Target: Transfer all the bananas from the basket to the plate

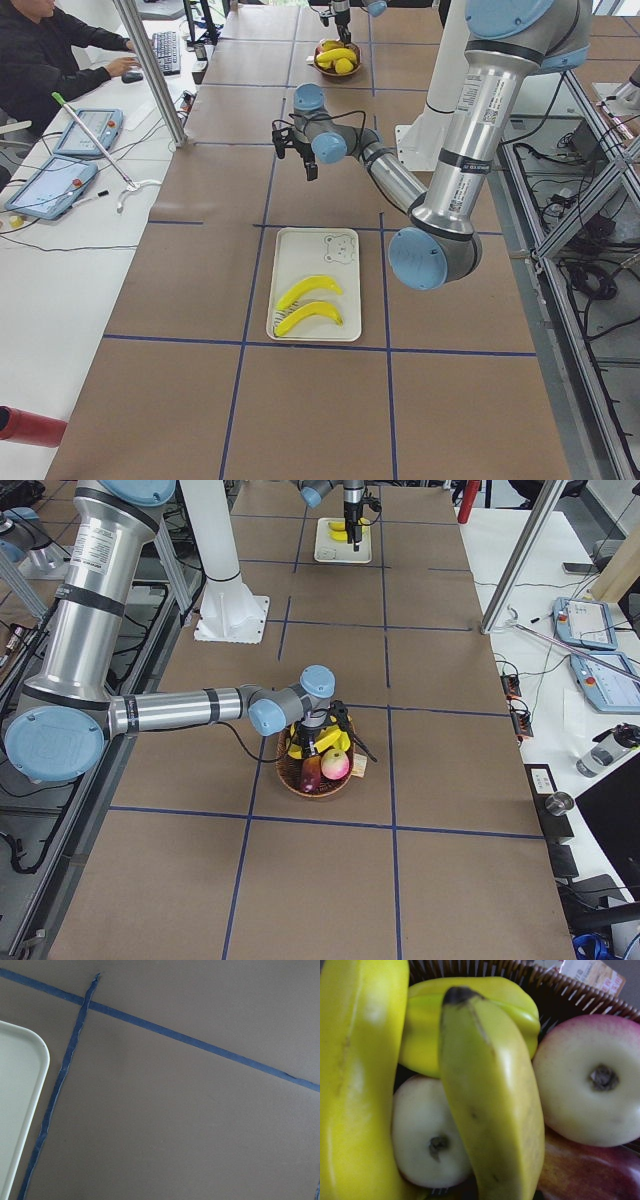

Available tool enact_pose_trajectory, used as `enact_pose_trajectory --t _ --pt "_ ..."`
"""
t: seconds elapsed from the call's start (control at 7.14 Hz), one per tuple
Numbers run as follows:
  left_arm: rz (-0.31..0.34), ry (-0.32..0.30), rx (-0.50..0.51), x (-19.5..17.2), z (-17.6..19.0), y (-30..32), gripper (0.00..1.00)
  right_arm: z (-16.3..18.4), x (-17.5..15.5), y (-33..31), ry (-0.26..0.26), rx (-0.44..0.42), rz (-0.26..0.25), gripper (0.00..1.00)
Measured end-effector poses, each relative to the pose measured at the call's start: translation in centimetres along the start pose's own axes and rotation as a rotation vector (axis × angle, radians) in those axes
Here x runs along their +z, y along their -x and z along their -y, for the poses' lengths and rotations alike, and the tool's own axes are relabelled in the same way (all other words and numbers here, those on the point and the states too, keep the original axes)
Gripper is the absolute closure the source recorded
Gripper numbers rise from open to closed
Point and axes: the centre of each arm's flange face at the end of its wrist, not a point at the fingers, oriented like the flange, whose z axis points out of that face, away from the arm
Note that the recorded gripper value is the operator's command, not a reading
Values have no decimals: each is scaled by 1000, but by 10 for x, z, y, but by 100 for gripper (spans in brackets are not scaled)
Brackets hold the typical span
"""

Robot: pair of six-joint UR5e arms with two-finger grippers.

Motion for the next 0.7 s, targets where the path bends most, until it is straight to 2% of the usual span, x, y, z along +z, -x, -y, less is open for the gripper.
enact_pose_trajectory --t 0.7 --pt "0 1 0 0 0 0 0 -13 -21 -7 -23 18 25 100"
